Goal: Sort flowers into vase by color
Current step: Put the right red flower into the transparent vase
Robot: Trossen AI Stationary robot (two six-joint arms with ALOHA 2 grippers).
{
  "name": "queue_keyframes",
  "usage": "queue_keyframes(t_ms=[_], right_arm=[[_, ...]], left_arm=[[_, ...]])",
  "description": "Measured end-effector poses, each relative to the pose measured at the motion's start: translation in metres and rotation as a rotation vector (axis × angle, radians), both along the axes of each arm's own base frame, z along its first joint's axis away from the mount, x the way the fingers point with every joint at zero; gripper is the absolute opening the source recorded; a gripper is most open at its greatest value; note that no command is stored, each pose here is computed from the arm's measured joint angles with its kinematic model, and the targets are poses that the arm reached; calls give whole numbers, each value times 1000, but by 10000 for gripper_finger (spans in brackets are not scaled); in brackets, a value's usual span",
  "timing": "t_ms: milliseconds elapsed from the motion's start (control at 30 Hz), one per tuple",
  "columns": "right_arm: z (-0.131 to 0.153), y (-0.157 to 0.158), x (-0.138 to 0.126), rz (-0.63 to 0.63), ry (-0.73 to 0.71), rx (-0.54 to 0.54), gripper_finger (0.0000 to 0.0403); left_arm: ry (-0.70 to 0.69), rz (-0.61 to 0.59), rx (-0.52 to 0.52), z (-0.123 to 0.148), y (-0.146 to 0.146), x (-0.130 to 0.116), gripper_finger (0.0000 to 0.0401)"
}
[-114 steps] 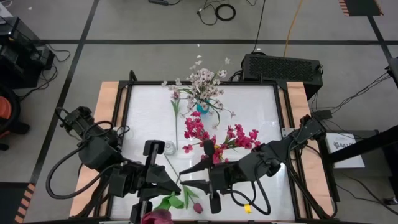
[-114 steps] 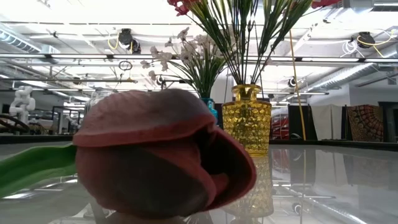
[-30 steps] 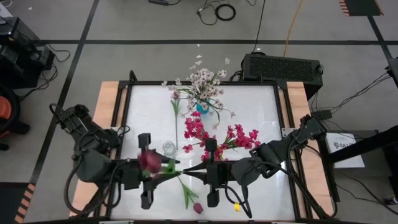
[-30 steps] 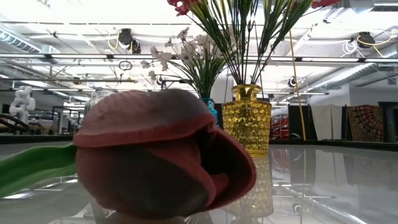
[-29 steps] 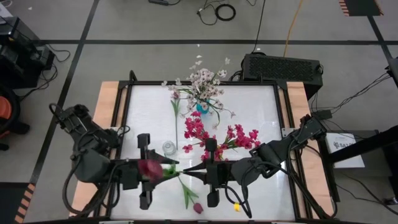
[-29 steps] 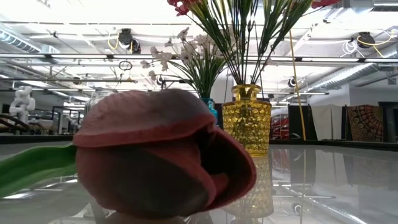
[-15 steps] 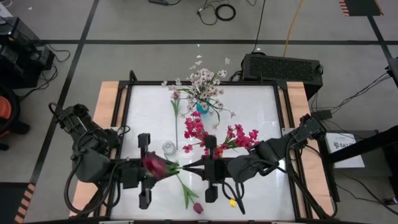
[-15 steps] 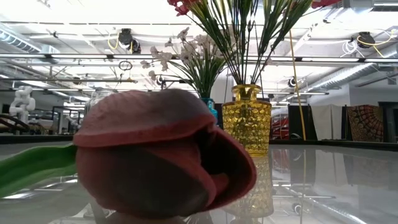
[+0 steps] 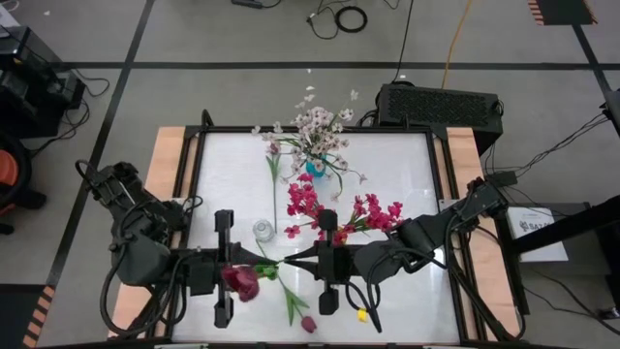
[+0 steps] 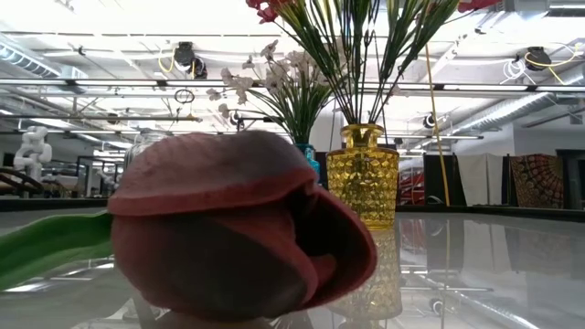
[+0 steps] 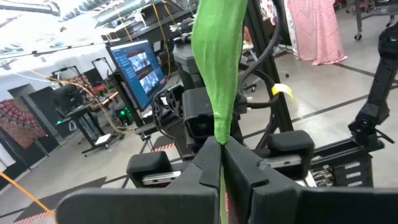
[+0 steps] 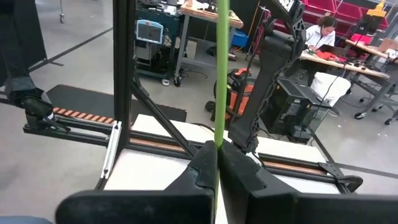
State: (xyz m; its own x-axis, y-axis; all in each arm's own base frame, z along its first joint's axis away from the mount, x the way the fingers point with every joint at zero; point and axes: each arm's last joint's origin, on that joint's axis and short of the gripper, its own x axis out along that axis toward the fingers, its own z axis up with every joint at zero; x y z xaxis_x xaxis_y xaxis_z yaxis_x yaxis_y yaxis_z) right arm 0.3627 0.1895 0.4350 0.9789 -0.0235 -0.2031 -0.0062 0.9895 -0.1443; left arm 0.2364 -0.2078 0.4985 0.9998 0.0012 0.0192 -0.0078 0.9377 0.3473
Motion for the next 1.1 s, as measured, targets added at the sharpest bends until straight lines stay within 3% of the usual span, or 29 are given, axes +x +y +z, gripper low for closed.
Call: queue_keyframes(t_ms=[100, 233, 367, 500, 733, 933, 1100], right_arm=[[-1, 1, -1, 23, 14, 21, 26], [5, 3, -17, 14, 47, 2, 89], [26, 0, -53, -34, 51, 26, 147], [34, 2, -88, -86, 90, 14, 178], [24, 14, -130, -189, 177, -34, 179], [8, 33, -150, -275, 180, -87, 166], [4, 40, -173, -317, 132, -136, 155]], left_arm=[[5, -3, 3, 2, 3, -4, 9], [16, 1, -23, 10, 18, -17, 5], [24, -35, -119, 21, 43, -33, 4], [75, -19, -178, 22, 62, -45, 3], [203, 109, -215, 2, 75, -46, 2], [240, 275, -209, -43, 85, -38, 1], [190, 293, -265, -81, 98, -35, 1]])
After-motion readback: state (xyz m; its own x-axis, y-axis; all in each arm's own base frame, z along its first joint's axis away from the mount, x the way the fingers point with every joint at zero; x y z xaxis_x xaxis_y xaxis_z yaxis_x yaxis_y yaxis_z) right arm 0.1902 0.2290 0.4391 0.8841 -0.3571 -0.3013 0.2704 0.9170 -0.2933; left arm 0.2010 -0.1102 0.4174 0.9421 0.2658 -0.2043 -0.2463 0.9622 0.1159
